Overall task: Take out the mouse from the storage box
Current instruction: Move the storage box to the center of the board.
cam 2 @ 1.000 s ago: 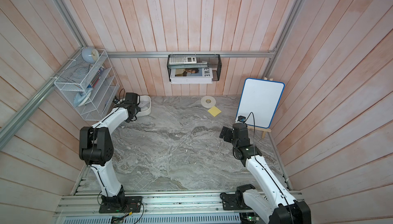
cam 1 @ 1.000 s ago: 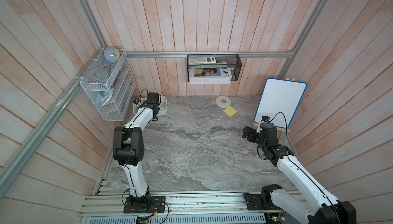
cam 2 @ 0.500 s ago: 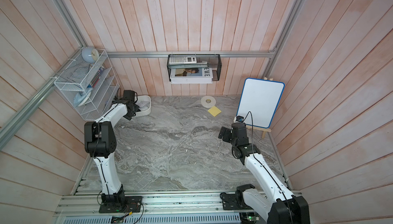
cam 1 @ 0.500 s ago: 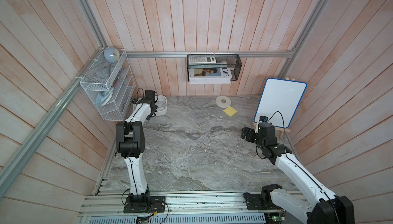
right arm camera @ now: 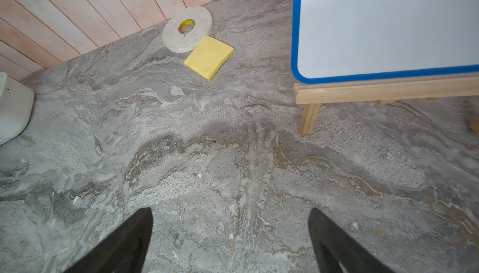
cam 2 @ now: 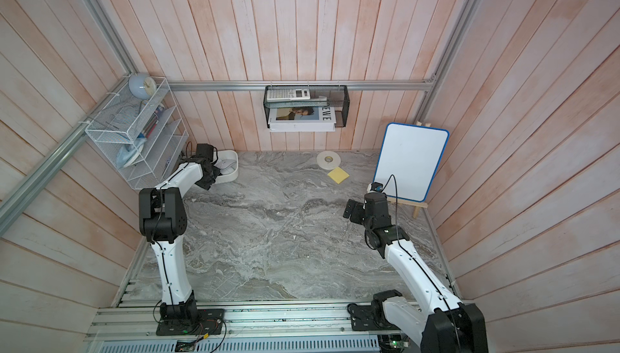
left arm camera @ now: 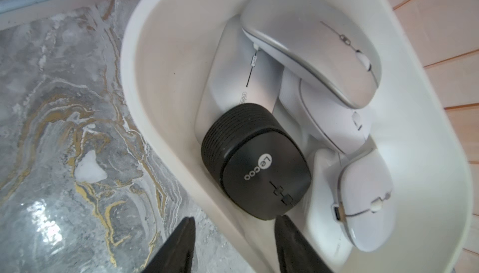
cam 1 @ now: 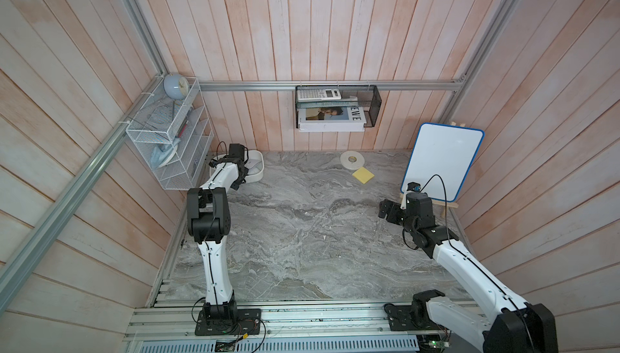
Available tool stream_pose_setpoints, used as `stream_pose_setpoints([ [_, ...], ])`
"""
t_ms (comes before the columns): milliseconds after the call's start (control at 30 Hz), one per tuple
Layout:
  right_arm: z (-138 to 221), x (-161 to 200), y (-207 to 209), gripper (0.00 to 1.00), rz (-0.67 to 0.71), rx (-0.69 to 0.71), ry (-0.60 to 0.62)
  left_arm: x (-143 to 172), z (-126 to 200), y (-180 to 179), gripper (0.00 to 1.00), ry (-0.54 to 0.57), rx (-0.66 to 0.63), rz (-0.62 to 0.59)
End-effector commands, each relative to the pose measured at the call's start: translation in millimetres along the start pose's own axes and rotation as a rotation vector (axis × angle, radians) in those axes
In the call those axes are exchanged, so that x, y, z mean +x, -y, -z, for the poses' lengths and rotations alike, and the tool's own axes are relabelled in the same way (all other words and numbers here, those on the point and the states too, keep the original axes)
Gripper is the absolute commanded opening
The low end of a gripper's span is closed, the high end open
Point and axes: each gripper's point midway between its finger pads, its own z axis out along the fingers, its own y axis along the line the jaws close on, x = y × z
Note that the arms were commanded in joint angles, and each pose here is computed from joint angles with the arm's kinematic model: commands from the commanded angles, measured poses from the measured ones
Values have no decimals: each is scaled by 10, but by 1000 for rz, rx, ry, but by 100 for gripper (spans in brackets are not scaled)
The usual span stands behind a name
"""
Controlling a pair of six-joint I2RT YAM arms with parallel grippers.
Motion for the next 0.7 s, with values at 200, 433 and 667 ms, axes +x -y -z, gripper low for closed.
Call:
stream_pose_setpoints([
  [200, -26, 8, -14, 97, -6, -7, -8, 54, -71, -56, 39, -29, -28, -12],
  [433, -21, -2, -14, 97, -8, -7, -8, 124, -42, -94, 29, -37, -32, -23],
  [667, -14, 7, -9, 97, -7, -5, -11, 212, 37, -71, 24, -40, -24, -48],
])
